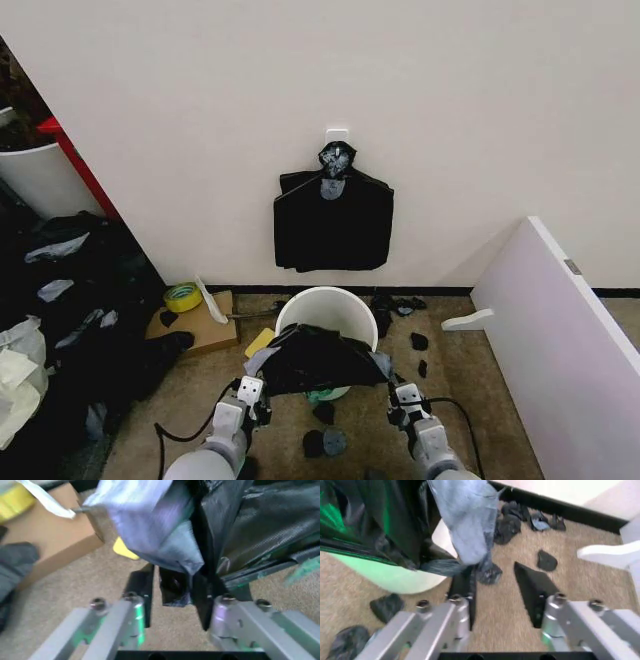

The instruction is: Place the garbage bag over the trash bin.

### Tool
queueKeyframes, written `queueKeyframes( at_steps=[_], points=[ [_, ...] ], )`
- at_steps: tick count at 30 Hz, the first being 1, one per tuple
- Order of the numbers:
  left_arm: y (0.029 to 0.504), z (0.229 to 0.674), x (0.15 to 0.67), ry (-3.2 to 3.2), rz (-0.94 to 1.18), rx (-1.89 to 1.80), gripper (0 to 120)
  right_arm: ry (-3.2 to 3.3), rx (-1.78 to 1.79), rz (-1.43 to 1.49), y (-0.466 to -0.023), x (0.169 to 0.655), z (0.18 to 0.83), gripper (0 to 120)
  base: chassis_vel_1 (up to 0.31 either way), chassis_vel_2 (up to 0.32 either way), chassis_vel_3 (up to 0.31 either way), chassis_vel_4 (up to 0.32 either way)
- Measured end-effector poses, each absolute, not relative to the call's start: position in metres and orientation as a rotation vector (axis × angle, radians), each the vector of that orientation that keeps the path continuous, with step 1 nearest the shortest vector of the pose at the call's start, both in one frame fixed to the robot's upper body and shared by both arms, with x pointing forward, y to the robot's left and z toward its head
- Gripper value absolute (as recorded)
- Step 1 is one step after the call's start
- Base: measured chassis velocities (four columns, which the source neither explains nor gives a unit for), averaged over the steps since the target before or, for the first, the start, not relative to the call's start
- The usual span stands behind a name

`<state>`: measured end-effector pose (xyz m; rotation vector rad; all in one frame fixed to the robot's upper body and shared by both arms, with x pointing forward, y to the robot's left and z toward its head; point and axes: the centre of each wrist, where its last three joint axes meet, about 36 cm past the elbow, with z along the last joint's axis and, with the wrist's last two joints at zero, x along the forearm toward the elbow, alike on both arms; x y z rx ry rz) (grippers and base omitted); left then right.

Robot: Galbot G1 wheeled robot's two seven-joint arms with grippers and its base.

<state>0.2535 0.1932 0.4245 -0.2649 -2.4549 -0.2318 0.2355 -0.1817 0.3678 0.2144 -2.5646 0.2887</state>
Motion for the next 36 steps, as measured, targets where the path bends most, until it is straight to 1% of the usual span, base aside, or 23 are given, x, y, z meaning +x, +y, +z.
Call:
queueKeyframes(
  at_steps=[3, 4, 5, 6, 7, 8, 12, 13, 14, 15, 16, 17, 18, 19, 23, 25, 29, 30, 32, 36],
  points=[
    [0.196, 0.440, 0.243, -2.456, -0.268, -0.250, 47, -2.531, 0.202, 0.268, -0.180, 0.226, 0.387, 41, 0.000, 0.000, 0.000, 0.000],
    [0.197, 0.445, 0.239, -2.454, -0.281, -0.246, 50, -2.521, 0.202, 0.261, -0.179, 0.223, 0.393, 46, 0.000, 0.000, 0.000, 0.000],
    [0.197, 0.450, 0.235, -2.450, -0.292, -0.243, 55, -2.512, 0.204, 0.253, -0.178, 0.219, 0.399, 51, 0.000, 0.000, 0.000, 0.000],
    [0.198, 0.453, 0.231, -2.445, -0.301, -0.241, 58, -2.503, 0.205, 0.246, -0.177, 0.216, 0.405, 52, 0.000, 0.000, 0.000, 0.000],
    [0.198, 0.457, 0.228, -2.443, -0.310, -0.239, 62, -2.498, 0.209, 0.240, -0.176, 0.213, 0.410, 59, 0.000, 0.000, 0.000, 0.000],
    [0.198, 0.457, 0.228, -2.443, -0.310, -0.239, 62, -2.498, 0.209, 0.240, -0.176, 0.213, 0.410, 59, 0.000, 0.000, 0.000, 0.000],
    [0.198, 0.467, 0.220, -2.434, -0.331, -0.223, 81, -2.496, 0.227, 0.217, -0.172, 0.204, 0.426, 77, 0.000, 0.000, 0.000, 0.000],
    [0.199, 0.468, 0.219, -2.432, -0.333, -0.213, 85, -2.499, 0.229, 0.211, -0.171, 0.203, 0.429, 79, 0.000, 0.000, 0.000, 0.000],
    [0.199, 0.468, 0.219, -2.432, -0.333, -0.213, 85, -2.499, 0.229, 0.211, -0.171, 0.203, 0.429, 79, 0.000, 0.000, 0.000, 0.000],
    [0.199, 0.468, 0.219, -2.431, -0.332, -0.205, 88, -2.503, 0.230, 0.209, -0.171, 0.203, 0.431, 82, 0.000, 0.000, 0.000, 0.000],
    [0.199, 0.468, 0.219, -2.430, -0.330, -0.198, 93, -2.509, 0.230, 0.206, -0.171, 0.203, 0.432, 89, 0.000, 0.000, 0.000, 0.000],
    [0.199, 0.468, 0.220, -2.429, -0.329, -0.193, 96, -2.515, 0.230, 0.205, -0.171, 0.203, 0.434, 92, 0.000, 0.000, 0.000, 0.000],
    [0.200, 0.468, 0.220, -2.427, -0.330, -0.191, 98, -2.522, 0.229, 0.204, -0.171, 0.203, 0.435, 97, 0.000, 0.000, 0.000, 0.000],
    [0.201, 0.466, 0.221, -2.423, -0.332, -0.189, 99, -2.541, 0.228, 0.204, -0.171, 0.204, 0.437, 98, 0.000, 0.000, 0.000, 0.000],
    [0.203, 0.462, 0.226, -2.405, -0.324, -0.184, 100, -2.598, 0.248, 0.191, -0.170, 0.205, 0.437, 100, 0.000, 0.000, 0.000, 0.000],
    [0.206, 0.452, 0.236, -2.397, -0.307, -0.168, 100, -2.652, 0.286, 0.172, -0.168, 0.205, 0.433, 100, 0.000, 0.000, 0.000, 0.000],
    [0.216, 0.412, 0.259, -2.476, -0.231, -0.129, 100, -2.735, 0.382, 0.159, -0.164, 0.203, 0.414, 100, 0.000, 0.000, 0.000, 0.000],
    [0.216, 0.412, 0.259, -2.476, -0.231, -0.129, 100, -2.735, 0.382, 0.159, -0.164, 0.203, 0.414, 100, 0.000, 0.000, 0.000, 0.000],
    [0.220, 0.392, 0.269, -2.537, -0.195, -0.126, 100, -2.767, 0.426, 0.160, -0.163, 0.203, 0.402, 100, 0.000, 0.000, 0.000, 0.000],
    [0.220, 0.372, 0.275, -2.641, -0.143, -0.172, 100, -2.870, 0.565, 0.183, -0.166, 0.207, 0.375, 100, 0.000, 0.000, 0.000, 0.000]
  ],
)
